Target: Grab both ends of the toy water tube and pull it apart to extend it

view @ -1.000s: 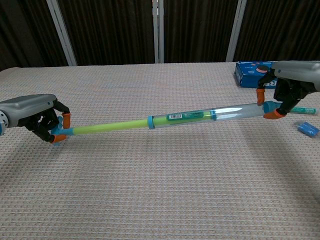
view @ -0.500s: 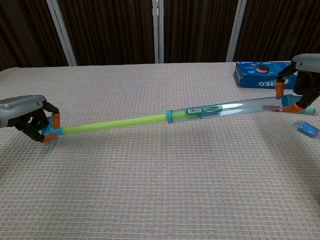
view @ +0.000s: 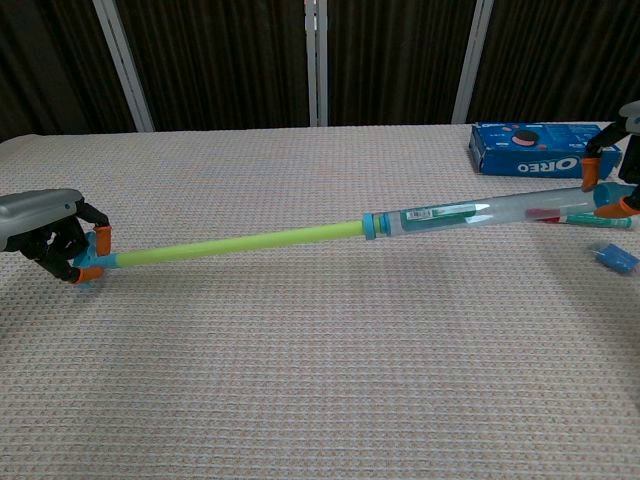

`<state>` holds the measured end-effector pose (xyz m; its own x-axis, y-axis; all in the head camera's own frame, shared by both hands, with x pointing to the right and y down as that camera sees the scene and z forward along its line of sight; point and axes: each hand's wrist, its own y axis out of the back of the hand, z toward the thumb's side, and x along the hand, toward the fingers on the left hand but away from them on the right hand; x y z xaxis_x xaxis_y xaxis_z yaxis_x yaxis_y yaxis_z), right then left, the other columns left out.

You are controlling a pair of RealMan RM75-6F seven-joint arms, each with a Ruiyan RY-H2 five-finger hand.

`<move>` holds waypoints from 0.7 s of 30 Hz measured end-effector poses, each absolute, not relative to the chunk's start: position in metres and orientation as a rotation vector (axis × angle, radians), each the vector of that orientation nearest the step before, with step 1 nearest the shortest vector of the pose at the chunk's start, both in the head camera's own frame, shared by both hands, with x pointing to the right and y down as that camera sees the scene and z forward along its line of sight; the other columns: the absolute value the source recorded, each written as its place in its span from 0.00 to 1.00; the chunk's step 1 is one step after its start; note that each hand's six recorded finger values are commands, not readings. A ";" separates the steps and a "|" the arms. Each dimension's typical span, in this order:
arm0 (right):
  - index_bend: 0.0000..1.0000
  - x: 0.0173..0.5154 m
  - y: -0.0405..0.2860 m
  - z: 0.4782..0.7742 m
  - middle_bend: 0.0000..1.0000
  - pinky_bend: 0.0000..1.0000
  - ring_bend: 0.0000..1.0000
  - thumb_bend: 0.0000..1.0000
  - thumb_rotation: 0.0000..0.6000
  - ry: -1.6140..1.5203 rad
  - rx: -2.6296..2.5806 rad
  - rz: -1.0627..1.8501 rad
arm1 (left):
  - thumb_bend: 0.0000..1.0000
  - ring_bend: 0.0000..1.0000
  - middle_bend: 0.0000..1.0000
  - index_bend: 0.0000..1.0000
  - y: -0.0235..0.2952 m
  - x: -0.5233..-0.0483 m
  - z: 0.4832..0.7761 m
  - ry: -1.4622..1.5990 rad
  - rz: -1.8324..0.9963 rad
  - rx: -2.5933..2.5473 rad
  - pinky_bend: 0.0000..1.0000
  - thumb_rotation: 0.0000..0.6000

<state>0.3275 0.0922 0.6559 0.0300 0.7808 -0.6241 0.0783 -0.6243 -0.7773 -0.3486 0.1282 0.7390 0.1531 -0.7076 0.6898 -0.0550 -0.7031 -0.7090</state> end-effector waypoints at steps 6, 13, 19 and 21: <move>0.67 0.332 0.093 0.656 1.00 1.00 1.00 0.36 1.00 -0.876 -1.760 1.652 | 0.42 0.77 0.85 0.78 0.129 -0.347 0.741 0.718 -1.596 -1.901 0.96 1.00; 0.18 0.333 0.096 0.657 1.00 1.00 1.00 0.02 1.00 -0.886 -1.789 1.649 | 0.08 0.77 0.85 0.06 0.130 -0.345 0.739 0.728 -1.582 -1.912 0.96 1.00; 0.00 0.335 0.099 0.647 1.00 1.00 1.00 0.00 1.00 -0.900 -1.801 1.602 | 0.00 0.77 0.84 0.00 0.127 -0.348 0.724 0.783 -1.539 -1.906 0.96 1.00; 0.00 0.338 0.101 0.640 0.99 1.00 1.00 0.00 1.00 -0.914 -1.797 1.578 | 0.00 0.77 0.83 0.00 0.126 -0.351 0.715 0.809 -1.521 -1.899 0.96 1.00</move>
<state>0.3376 0.1010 0.6401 0.0689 0.7985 -0.5980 0.1218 -0.6017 -0.7894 -0.3507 0.1258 0.7154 0.1704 -0.7534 0.6351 -0.1058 -0.6548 -0.7484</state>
